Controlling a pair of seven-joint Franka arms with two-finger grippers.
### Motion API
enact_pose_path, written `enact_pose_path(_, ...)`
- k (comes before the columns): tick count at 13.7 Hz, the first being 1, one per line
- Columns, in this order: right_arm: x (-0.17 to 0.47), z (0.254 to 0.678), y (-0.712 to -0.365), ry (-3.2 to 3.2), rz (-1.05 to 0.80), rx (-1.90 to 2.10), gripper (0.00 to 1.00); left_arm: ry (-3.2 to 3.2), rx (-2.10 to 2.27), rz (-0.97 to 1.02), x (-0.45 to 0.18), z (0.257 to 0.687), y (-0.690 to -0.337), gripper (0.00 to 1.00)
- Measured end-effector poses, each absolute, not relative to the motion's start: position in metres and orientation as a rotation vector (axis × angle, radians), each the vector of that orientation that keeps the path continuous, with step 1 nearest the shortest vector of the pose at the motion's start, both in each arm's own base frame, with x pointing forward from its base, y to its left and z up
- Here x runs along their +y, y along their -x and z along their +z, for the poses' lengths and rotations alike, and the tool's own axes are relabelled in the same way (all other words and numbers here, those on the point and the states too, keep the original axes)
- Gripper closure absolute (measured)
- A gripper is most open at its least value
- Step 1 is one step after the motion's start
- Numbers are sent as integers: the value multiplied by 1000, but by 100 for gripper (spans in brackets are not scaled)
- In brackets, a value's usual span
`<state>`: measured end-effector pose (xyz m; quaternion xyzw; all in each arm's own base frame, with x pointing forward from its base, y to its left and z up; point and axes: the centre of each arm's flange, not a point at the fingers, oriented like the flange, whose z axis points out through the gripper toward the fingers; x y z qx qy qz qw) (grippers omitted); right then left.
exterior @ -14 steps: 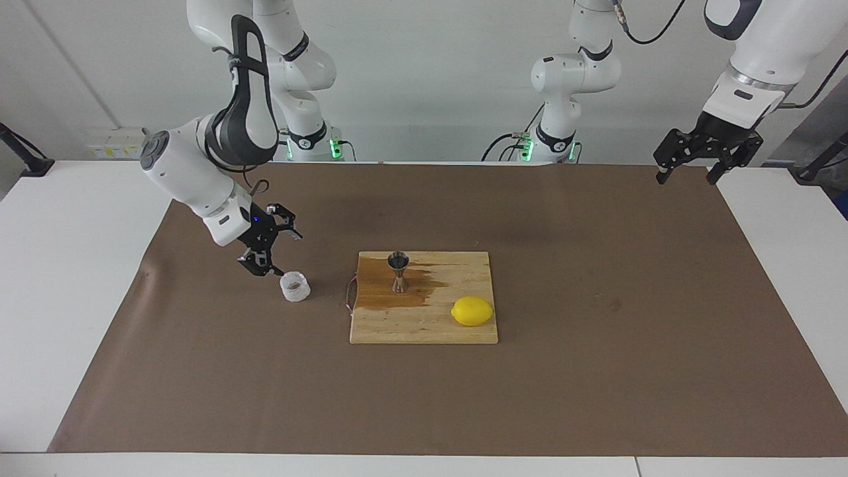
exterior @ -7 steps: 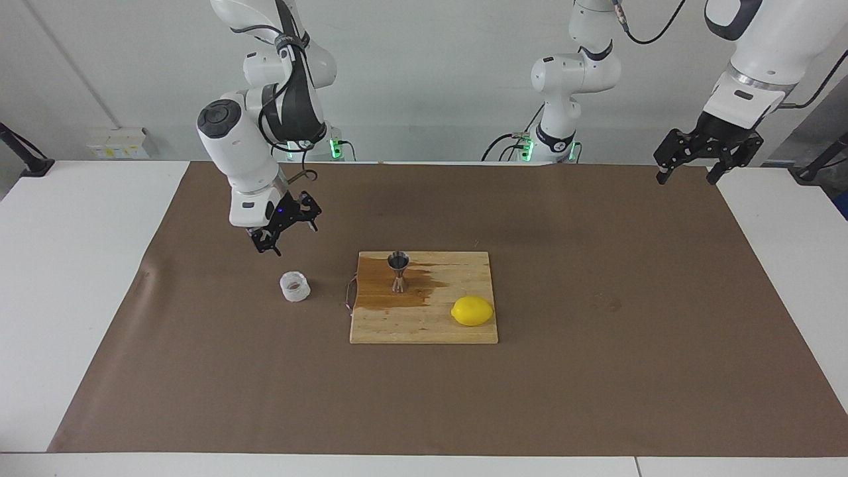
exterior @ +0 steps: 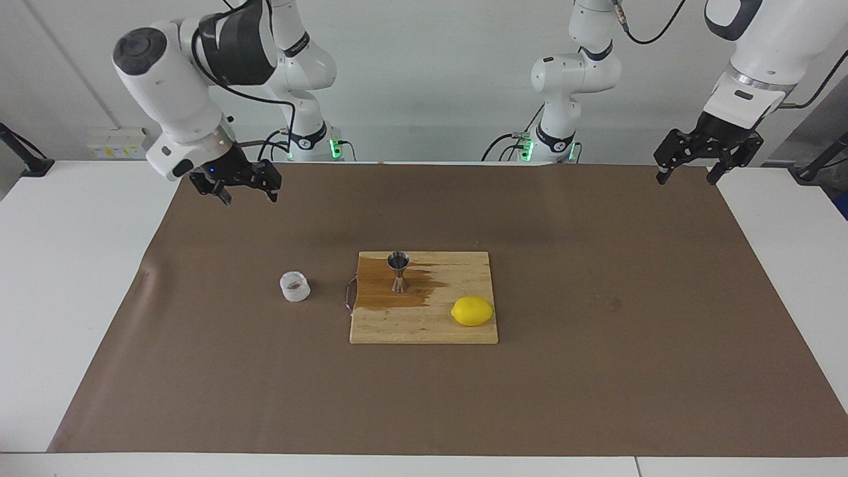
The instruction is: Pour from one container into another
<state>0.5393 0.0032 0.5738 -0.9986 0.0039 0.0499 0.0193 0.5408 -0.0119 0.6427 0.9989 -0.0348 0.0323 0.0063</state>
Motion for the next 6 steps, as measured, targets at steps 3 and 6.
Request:
enact_pose_path(3,-5,625,-540,3110,128,39,0,-3125,-109,101,-12,643,-541,0)
enact_pose_path(6,-4,631,-550,3110,110,44,0,-3125,-109,101,-12,643,-541,0)
